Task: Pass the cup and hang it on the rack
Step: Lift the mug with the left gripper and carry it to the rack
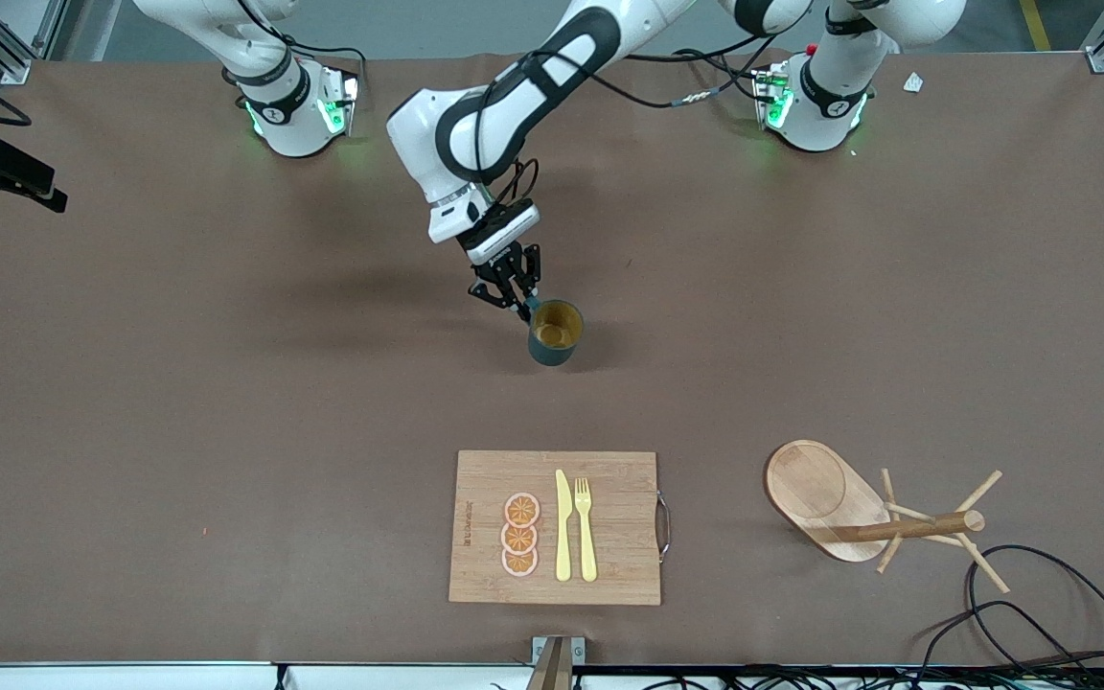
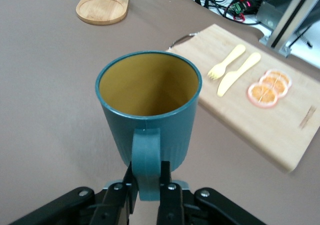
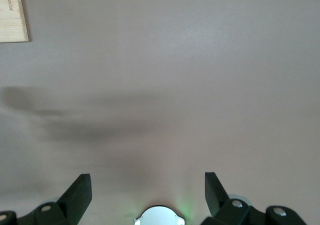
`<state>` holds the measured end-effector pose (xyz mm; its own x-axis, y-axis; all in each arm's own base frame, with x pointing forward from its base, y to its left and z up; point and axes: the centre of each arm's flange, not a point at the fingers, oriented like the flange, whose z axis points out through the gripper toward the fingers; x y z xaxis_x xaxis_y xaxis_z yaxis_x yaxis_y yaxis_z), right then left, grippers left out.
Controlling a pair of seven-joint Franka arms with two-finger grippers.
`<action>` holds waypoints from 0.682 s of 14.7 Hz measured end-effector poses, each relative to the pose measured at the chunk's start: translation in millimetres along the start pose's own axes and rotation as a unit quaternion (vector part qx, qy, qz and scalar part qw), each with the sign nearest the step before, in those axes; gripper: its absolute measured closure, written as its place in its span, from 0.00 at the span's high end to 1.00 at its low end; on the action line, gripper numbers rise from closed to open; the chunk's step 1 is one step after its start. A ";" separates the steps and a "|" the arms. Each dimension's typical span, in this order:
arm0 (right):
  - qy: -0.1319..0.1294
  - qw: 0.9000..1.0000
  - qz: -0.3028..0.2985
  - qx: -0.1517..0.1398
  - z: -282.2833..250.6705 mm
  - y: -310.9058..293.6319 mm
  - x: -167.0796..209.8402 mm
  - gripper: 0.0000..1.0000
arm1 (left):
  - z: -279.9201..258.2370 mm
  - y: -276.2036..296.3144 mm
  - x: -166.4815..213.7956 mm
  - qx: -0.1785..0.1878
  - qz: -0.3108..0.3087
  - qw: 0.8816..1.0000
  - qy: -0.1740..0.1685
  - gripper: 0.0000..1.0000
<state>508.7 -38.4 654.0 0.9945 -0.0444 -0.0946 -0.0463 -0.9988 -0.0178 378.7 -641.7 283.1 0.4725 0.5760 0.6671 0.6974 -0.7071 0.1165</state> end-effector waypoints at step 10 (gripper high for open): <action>0.000 1.000 0.011 0.000 -0.2 -0.2 -0.3 1.00 | -23.4 18.1 318.9 0.020 -0.045 0.967 -0.251 0.21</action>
<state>508.4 -38.2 654.3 0.9931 -0.0672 -0.0957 -0.0690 -0.9975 -0.0156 529.4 -480.5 515.1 0.6044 0.7674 0.2141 0.7629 -0.6349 0.1221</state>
